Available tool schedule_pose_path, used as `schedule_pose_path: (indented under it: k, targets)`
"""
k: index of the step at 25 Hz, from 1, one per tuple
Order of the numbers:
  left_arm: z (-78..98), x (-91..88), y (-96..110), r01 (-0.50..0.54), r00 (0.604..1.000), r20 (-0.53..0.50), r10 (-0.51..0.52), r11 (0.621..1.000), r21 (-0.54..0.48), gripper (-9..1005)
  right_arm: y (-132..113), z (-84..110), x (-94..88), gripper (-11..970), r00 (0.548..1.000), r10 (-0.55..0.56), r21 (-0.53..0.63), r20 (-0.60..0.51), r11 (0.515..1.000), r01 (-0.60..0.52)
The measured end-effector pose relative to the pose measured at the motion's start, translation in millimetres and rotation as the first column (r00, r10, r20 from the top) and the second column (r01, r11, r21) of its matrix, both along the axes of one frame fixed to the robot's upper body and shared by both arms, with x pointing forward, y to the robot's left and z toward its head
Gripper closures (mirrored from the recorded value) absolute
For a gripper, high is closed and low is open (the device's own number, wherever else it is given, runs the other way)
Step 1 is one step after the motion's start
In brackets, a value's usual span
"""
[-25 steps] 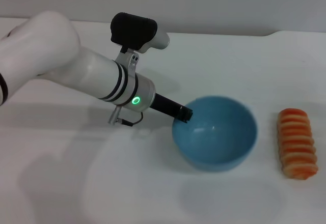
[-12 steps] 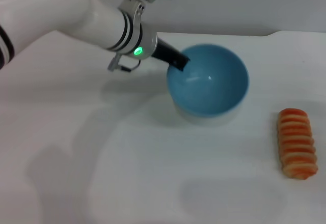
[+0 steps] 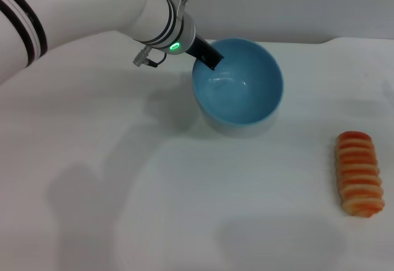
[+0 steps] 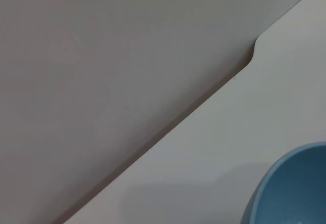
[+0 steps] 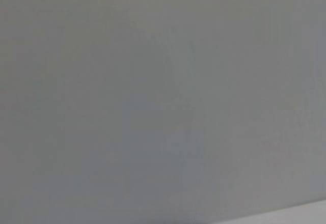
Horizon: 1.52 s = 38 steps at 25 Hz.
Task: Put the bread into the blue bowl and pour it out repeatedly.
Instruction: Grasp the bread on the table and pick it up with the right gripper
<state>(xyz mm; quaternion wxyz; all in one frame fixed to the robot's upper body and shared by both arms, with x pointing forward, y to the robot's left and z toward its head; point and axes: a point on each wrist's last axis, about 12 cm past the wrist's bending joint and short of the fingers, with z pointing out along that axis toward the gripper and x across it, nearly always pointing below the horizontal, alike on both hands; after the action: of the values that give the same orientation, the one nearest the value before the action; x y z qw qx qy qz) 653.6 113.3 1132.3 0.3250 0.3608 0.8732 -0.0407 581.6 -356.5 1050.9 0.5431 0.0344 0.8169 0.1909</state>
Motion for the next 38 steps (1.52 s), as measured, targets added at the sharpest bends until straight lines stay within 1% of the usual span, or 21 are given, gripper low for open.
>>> schedule_pose_path:
  k: [1,3,5,6,7,8,10,13,14,16,19,20,27,31,34,38]
  targets:
    - [0.2,0.4,0,-0.006,1.000,-0.004,0.006,1.000,-0.003,996,0,0.0,0.0,258,1.000,0.000,0.000,0.000,1.000,0.000]
    - [-0.2,0.6,1,-0.022,1.000,-0.016,0.022,1.000,-0.012,997,-1,14.4,9.0,258,0.994,0.048,0.011,-0.100,0.999,-0.047]
    - [-0.8,-0.6,1,-0.040,0.998,-0.051,0.039,0.999,-0.017,997,-1,26.8,15.5,258,0.976,0.094,-0.011,-0.197,0.995,-0.098]
    - [-0.8,-0.6,1,-0.040,0.998,-0.051,0.039,0.999,-0.017,996,1,33.0,18.1,258,0.958,0.120,-0.009,-0.262,0.992,-0.127]
    - [-0.7,-1.6,1,-0.047,0.996,-0.072,0.046,0.999,-0.017,996,2,37.0,19.8,258,0.942,0.137,-0.010,-0.307,0.989,-0.147]
    - [-0.3,-1.9,2,-0.054,0.995,-0.087,0.052,0.998,-0.018,996,4,40.8,20.6,258,0.912,0.157,-0.004,-0.378,0.985,-0.171]
    - [0.6,-2.2,5,-0.078,0.990,-0.121,0.074,0.997,-0.025,996,8,47.2,22.4,258,0.861,0.188,0.001,-0.473,0.977,-0.212]
    - [0.5,-2.6,7,-0.093,0.986,-0.139,0.087,0.995,-0.034,997,17,48.3,20.5,258,0.787,0.234,-0.008,-0.571,0.957,-0.290]
    - [0.3,-2.7,7,-0.095,0.986,-0.140,0.089,0.995,-0.036,997,20,47.7,19.6,258,0.771,0.242,-0.014,-0.590,0.951,-0.309]
    - [-0.1,-3.1,7,-0.097,0.986,-0.144,0.090,0.994,-0.041,997,26,43.9,16.2,258,0.741,0.259,-0.014,-0.620,0.940,-0.340]
    - [-0.3,-3.3,7,-0.099,0.985,-0.146,0.091,0.994,-0.049,997,38,32.7,9.9,258,0.716,0.273,-0.007,-0.642,0.932,-0.362]
    - [-0.3,-3.3,7,-0.099,0.985,-0.146,0.091,0.994,-0.049,997,38,32.7,9.9,258,0.716,0.273,-0.007,-0.642,0.932,-0.362]
    - [-0.5,-4.2,4,-0.095,0.985,-0.150,0.086,0.994,-0.054,997,53,13.9,4.7,258,0.679,0.288,0.005,-0.675,0.922,-0.386]
    - [-1.7,-4.9,5,-0.096,0.985,-0.152,0.087,0.994,-0.053,997,57,9.4,5.3,257,0.674,0.285,-0.008,-0.682,0.918,-0.395]
    - [-2.4,-5.2,5,-0.097,0.984,-0.153,0.088,0.994,-0.055,996,65,8.6,6.9,262,0.657,0.293,-0.028,-0.695,0.902,-0.432]
    - [-3.1,-5.6,5,-0.102,0.983,-0.157,0.091,0.993,-0.064,996,67,9.6,7.9,283,0.644,0.288,-0.030,-0.709,0.899,-0.436]
